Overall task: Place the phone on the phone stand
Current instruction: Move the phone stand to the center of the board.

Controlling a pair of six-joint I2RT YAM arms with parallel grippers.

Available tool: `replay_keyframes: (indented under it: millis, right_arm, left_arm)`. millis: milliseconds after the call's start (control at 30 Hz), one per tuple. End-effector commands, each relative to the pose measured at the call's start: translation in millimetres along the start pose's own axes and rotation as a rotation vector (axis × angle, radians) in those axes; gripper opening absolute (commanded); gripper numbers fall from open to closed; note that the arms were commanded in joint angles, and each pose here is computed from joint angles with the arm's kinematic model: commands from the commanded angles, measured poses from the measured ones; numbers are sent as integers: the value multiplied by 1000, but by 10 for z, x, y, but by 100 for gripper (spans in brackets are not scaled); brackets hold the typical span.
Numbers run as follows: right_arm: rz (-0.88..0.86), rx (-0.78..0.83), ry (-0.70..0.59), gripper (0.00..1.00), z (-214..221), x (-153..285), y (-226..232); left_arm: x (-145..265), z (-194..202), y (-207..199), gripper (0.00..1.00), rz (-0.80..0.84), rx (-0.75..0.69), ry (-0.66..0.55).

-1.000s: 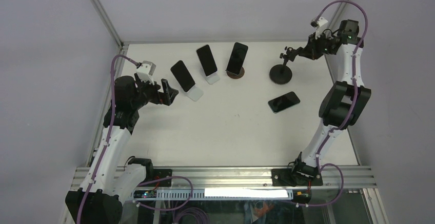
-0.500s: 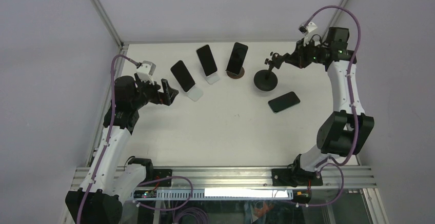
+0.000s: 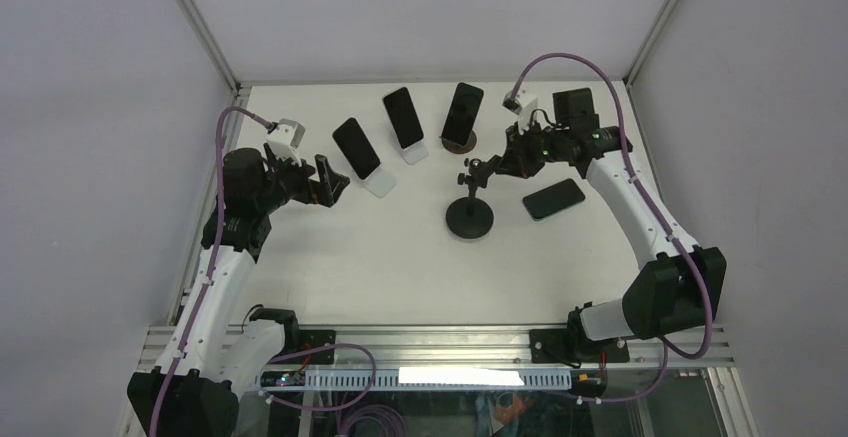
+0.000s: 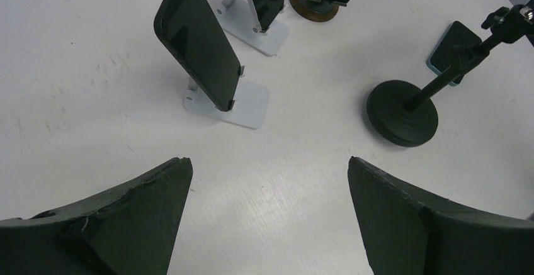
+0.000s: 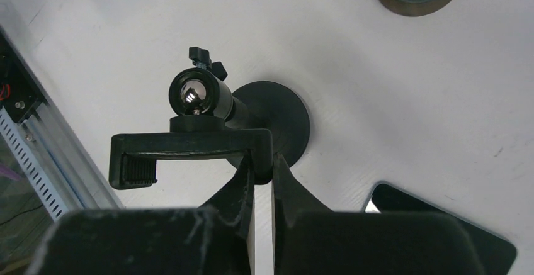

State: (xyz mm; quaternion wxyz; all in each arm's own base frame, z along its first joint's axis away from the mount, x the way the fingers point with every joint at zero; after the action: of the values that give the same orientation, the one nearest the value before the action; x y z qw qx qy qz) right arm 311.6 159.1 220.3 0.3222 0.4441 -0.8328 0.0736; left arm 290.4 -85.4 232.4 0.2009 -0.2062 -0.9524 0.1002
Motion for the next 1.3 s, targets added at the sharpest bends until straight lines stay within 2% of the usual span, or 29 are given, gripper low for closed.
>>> replay_keyframes:
  millis: [0,200,500,733,1000,1267]
  right_arm:
    - [13,23,-124,0,-316,123,116]
    - [-67,13,-126,0,-233,65,277]
    - [-87,-7,-115,1,-117,-34,299]
    - [-125,-6,-103,9,-9,-73,367]
    - [-223,28,-83,26,142,-38,555]
    - [-299,68,-72,38,255,12,698]
  left_arm:
    - [15,-65,-19,98,19,-13,-25]
    - [8,-57,-22,98,23,-10,-21]
    - [3,-55,-28,98,27,-8,-19]
    - [5,-59,-32,98,29,-9,-21]
    - [7,-59,-37,98,32,-8,-21]
    - [5,-51,-44,98,35,-6,-19]
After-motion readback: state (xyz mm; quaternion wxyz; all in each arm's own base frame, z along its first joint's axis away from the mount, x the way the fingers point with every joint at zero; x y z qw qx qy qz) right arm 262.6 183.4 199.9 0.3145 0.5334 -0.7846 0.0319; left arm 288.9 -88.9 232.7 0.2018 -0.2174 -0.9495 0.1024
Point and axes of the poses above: each gripper's point midway between its finger pads, its own x axis back along the fingers, its own y axis along the line the jaws close on, z = x × y, the point moved 1 cm from there along x, back along the fingers, and after that the axes turned 4 degrees about x, right-handed, at the moved point
